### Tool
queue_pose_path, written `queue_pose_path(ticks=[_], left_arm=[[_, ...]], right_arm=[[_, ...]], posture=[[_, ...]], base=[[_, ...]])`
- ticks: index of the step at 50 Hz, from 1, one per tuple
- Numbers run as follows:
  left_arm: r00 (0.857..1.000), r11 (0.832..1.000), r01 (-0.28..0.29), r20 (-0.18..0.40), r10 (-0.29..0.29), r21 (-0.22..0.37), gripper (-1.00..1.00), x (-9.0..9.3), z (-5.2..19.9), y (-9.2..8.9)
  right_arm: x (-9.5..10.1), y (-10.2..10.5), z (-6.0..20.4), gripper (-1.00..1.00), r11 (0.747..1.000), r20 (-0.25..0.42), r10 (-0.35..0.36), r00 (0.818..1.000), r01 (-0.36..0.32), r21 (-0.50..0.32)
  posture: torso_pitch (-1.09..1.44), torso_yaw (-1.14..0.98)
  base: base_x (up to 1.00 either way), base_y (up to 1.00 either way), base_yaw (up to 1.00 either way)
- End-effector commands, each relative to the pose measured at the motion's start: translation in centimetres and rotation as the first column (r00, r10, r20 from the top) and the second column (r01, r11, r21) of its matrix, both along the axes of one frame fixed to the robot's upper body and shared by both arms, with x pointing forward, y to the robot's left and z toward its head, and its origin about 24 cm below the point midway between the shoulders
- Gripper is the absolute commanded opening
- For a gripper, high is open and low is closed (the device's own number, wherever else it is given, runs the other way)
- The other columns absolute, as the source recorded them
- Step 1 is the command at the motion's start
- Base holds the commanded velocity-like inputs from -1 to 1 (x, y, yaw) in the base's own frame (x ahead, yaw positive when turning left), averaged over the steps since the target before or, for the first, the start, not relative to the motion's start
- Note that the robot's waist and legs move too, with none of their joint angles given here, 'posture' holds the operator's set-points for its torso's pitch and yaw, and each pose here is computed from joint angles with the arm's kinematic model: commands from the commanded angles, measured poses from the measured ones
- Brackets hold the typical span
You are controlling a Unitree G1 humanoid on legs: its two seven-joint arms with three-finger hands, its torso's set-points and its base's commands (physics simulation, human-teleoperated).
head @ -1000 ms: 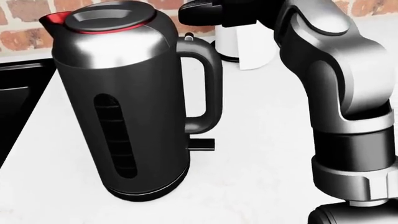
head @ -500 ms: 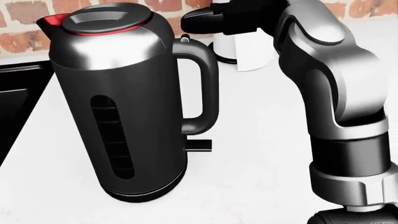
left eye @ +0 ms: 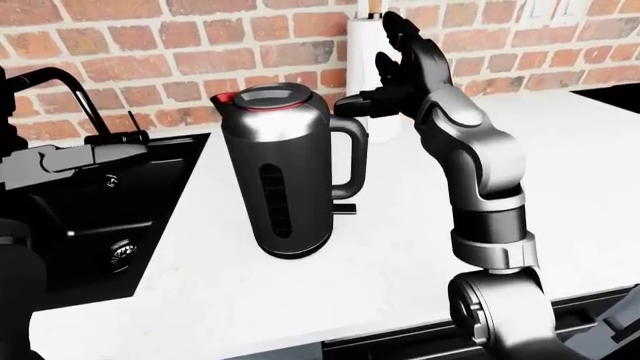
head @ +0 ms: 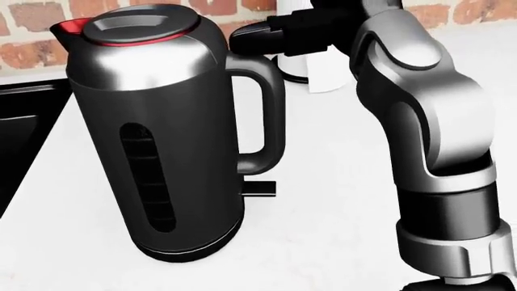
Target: Press the button to open the lid of the electric kettle.
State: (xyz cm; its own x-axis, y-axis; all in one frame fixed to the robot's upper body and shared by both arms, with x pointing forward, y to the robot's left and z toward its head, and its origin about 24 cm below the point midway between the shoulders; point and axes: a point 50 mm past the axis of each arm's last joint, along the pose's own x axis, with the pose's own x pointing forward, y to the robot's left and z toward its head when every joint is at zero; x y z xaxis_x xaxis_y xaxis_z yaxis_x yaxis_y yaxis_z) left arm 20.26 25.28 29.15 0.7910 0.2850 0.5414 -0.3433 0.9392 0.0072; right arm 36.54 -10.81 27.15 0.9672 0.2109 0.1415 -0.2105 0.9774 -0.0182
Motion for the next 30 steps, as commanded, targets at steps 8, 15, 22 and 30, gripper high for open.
queue_pose_path(ticks=[8, 15, 22, 30], left_arm=[[0.998, 1.0, -0.003, 0.056, 0.002, 0.019, 1.0, -0.5, 0.9, -0.1], [0.998, 1.0, -0.003, 0.056, 0.001, 0.02, 1.0, -0.5, 0.9, -0.1], [0.998, 1.0, -0.002, 0.055, 0.001, 0.019, 1.0, -0.5, 0.8, -0.2], [0.998, 1.0, -0.001, 0.056, 0.0, 0.019, 1.0, -0.5, 0.9, -0.2]], right_arm=[[-0.4, 0.0, 1.7, 1.0, 1.0, 0.083, -0.002, 0.997, 0.003, -0.006], [-0.3, -0.1, 1.9, 1.0, 1.0, 0.084, -0.016, 0.996, 0.016, 0.009], [0.1, -0.6, 2.0, 1.0, 0.998, 0.081, -0.052, 0.995, 0.049, 0.038], [0.6, -0.7, 1.0, 1.0, 0.996, 0.016, -0.082, 0.997, 0.081, 0.029]], posture=[[-0.25, 0.0], [-0.25, 0.0], [-0.25, 0.0], [-0.25, 0.0]], base=[[0.0, 0.0, 0.0], [0.0, 0.0, 0.0], [0.0, 0.0, 0.0], [0.0, 0.0, 0.0]])
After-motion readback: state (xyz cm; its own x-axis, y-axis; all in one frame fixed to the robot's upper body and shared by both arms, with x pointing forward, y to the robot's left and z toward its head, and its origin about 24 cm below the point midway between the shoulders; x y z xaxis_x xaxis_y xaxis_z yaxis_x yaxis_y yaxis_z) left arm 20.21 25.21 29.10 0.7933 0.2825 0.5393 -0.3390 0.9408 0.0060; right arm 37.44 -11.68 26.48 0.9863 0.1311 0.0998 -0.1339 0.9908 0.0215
